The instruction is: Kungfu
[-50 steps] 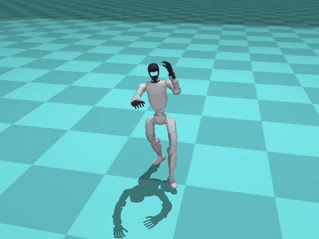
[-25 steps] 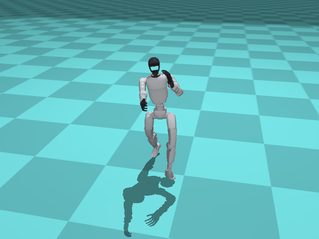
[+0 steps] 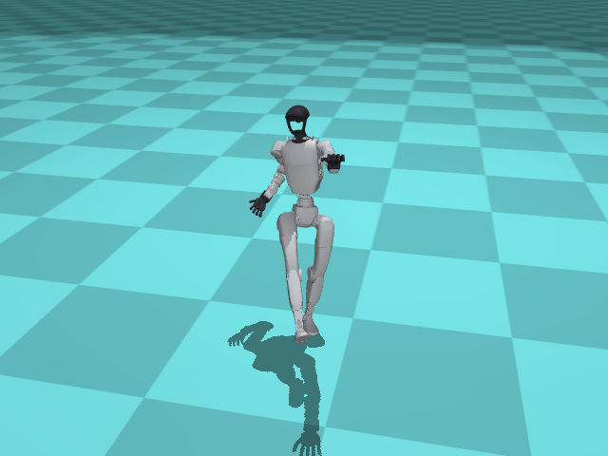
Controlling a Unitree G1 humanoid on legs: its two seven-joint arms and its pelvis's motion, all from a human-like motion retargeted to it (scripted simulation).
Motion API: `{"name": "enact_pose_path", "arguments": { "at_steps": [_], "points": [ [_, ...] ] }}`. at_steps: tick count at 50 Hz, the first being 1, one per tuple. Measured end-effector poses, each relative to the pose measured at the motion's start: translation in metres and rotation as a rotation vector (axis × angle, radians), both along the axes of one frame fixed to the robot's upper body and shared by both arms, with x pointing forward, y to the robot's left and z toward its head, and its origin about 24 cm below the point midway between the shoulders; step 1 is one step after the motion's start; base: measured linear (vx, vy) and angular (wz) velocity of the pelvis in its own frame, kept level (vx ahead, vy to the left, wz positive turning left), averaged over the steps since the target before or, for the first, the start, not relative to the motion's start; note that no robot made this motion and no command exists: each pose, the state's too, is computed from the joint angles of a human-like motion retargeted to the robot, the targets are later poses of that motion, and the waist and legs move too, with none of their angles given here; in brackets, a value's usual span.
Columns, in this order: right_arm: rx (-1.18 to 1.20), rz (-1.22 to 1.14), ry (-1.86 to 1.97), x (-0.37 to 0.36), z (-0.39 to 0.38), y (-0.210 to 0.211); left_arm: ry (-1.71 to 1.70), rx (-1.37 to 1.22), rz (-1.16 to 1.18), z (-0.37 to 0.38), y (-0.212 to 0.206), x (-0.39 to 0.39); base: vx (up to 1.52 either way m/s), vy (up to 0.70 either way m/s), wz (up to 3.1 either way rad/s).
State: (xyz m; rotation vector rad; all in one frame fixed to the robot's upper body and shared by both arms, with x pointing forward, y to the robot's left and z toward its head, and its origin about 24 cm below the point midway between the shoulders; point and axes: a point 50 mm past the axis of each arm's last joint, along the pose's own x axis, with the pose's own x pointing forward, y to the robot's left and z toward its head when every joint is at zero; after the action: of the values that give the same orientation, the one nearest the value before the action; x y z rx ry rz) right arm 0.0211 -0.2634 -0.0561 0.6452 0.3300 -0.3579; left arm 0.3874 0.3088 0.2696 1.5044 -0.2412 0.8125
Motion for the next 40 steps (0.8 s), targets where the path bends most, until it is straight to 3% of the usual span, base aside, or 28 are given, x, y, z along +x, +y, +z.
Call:
{"name": "enact_pose_path", "arguments": {
  "at_steps": [2,5,9,12,15,19,22,25,28,30,32,36,40],
  "points": [
    [-0.088,-0.077,-0.034,-0.001,0.012,-0.009,-0.114,0.026,-0.049,-0.001,-0.012,0.001,-0.09,-0.10,0.46],
    [-0.206,-0.011,-0.131,0.030,0.028,-0.012,-0.082,-0.009,-0.070,-0.018,-0.017,0.003,-0.03,0.03,0.22],
    [-0.338,0.164,-0.377,0.124,0.065,0.008,-0.023,-0.156,-0.110,-0.040,-0.012,-0.006,-0.04,0.13,-0.04],
    [-0.445,0.228,-0.596,0.199,0.118,0.040,0.076,-0.397,-0.313,-0.075,-0.030,-0.019,-0.10,0.08,-0.57],
    [-0.599,0.238,-0.879,0.256,0.194,0.068,0.178,-0.771,-0.637,-0.136,-0.072,-0.042,-0.15,-0.08,-0.74],
    [-0.902,0.260,-1.050,0.311,0.290,0.078,0.416,-1.523,-1.057,-0.249,-0.128,-0.119,-0.20,-0.12,-0.68],
    [-1.123,0.193,-1.022,0.341,0.344,0.068,0.491,-2.163,-1.055,-0.325,-0.146,-0.201,-0.34,-0.20,-0.24],
    [-1.370,0.030,-0.893,0.363,0.382,0.048,0.257,-2.553,-0.793,-0.366,-0.145,-0.280,-0.51,-0.30,-0.22],
    [-1.744,-0.129,-0.471,0.377,0.402,0.014,-0.010,-2.543,-0.555,-0.372,-0.129,-0.313,-0.52,-0.25,-0.09],
    [-1.945,-0.193,-0.103,0.378,0.404,-0.005,-0.020,-2.481,-0.539,-0.366,-0.123,-0.318,-0.38,-0.25,0.16],
    [-2.004,-0.317,0.044,0.373,0.409,-0.012,0.084,-2.454,-0.584,-0.361,-0.122,-0.316,-0.40,-0.23,0.57],
    [-2.129,-0.349,-0.373,0.374,0.423,0.023,0.302,-2.476,-0.670,-0.359,-0.128,-0.317,-0.24,-0.07,0.62],
    [-1.969,-0.410,-0.468,0.375,0.410,0.026,0.358,-2.454,-0.679,-0.356,-0.128,-0.323,-0.02,0.00,0.08]
  ]
}}
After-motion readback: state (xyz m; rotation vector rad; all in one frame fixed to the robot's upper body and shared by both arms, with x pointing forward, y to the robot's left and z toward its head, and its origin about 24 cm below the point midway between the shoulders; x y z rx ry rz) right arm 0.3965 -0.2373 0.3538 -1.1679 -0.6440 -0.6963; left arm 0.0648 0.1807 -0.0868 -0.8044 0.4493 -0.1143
